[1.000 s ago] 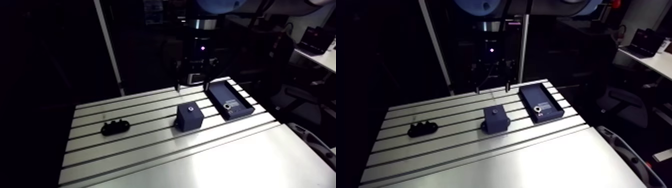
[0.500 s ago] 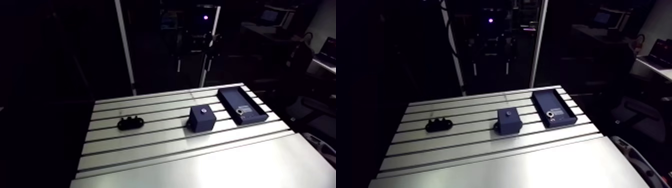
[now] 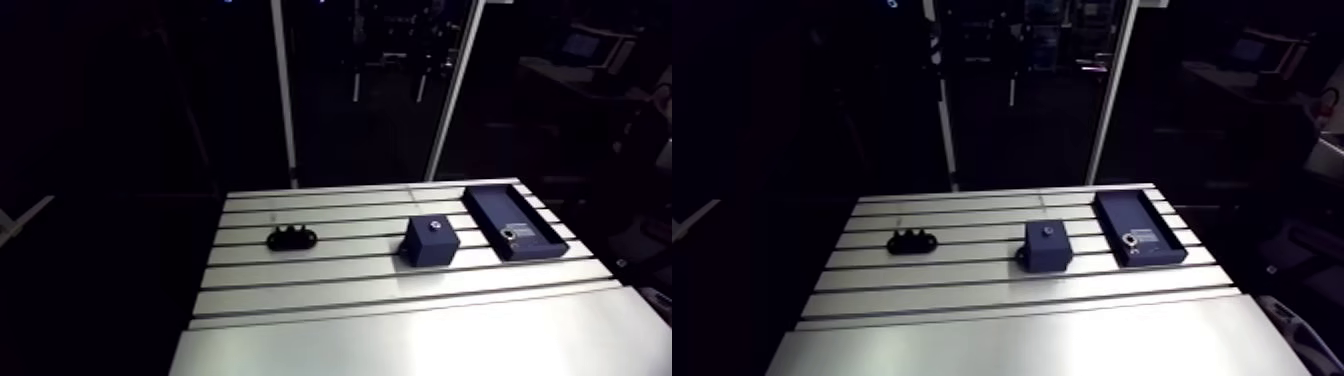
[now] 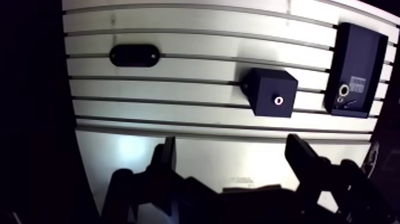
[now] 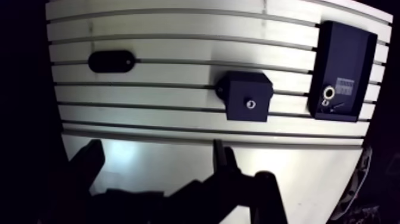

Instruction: Pick up the M10 bolt and insert it into the hole until fully seated.

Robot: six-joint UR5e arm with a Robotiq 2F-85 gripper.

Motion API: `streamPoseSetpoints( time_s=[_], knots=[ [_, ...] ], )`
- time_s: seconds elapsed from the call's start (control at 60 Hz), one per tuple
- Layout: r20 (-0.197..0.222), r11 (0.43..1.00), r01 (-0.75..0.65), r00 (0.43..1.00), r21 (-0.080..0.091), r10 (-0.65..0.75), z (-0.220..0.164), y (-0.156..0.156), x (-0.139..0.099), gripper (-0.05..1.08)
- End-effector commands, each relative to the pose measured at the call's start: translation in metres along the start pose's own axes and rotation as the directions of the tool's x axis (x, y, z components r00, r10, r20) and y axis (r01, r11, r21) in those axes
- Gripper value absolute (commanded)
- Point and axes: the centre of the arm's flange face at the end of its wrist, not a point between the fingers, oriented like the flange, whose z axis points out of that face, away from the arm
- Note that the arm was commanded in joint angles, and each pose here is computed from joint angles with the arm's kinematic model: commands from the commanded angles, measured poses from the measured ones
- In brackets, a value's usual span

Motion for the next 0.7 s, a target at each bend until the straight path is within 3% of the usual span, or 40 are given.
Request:
streamPoseSetpoints(
  time_s=[0.017,0.7],
  knots=[
    [-0.033,0.999,0.048,0.998,-0.008,-0.048,-0.027,-0.038,-0.016,0.01],
    [-0.044,0.999,0.046,0.998,-0.01,-0.047,-0.039,-0.041,-0.032,0.01]
  ],
)
